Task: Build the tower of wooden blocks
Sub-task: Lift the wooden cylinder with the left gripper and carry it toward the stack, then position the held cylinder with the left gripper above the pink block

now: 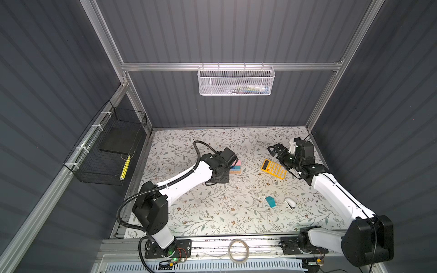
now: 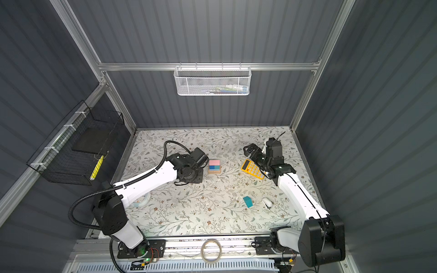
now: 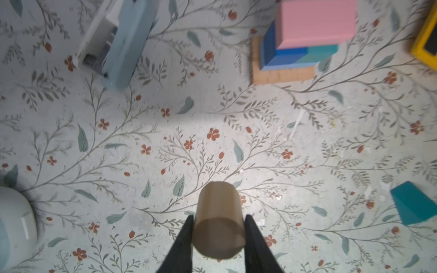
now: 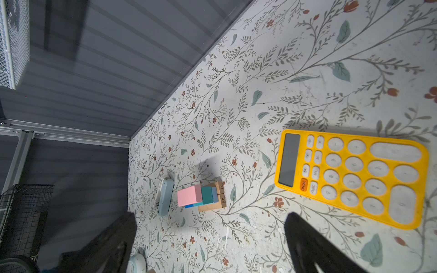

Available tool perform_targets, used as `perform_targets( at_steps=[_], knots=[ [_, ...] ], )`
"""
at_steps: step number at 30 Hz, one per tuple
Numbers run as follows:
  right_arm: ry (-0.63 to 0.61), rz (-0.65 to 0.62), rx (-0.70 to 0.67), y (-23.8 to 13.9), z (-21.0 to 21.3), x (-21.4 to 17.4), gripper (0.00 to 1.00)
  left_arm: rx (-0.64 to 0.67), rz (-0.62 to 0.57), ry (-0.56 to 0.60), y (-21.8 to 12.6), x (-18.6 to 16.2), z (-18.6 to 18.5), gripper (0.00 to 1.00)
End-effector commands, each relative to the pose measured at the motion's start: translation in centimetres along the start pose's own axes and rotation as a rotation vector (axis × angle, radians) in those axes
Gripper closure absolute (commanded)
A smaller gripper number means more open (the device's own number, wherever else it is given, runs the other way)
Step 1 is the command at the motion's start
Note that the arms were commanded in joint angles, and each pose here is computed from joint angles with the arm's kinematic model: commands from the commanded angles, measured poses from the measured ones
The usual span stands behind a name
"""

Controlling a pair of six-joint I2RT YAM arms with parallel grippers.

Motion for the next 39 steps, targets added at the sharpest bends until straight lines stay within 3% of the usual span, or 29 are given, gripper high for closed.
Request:
perform_targets(
  at_steps=[1,13,39],
  knots=[
    [-0.009,0.003,0.001,0.1,-0.2,0.0,0.01,0.023,-0.008,0.107,-0.9,1.7,-0.6,0.79],
    [-0.019,0.012,-0.001,0.1,-0.3,0.1,0.01,-0.053,0.013,0.275,0.5,6.9,-5.9,0.79],
    [0.006,0.026,0.002,0.5,-1.2,0.3,0.01,-0.074,0.069,0.302,5.0,10.0,-6.1,0.78]
  ],
)
Point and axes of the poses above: each gripper's point midway between its finger pads, its own y axis out along the fingers, its own z axis along the line the jaws close on, x = y × z, the point moved 2 cm from there along -y, back along the fingers, and after that the axes turned 1 degree about -y, right-handed, at the moved point
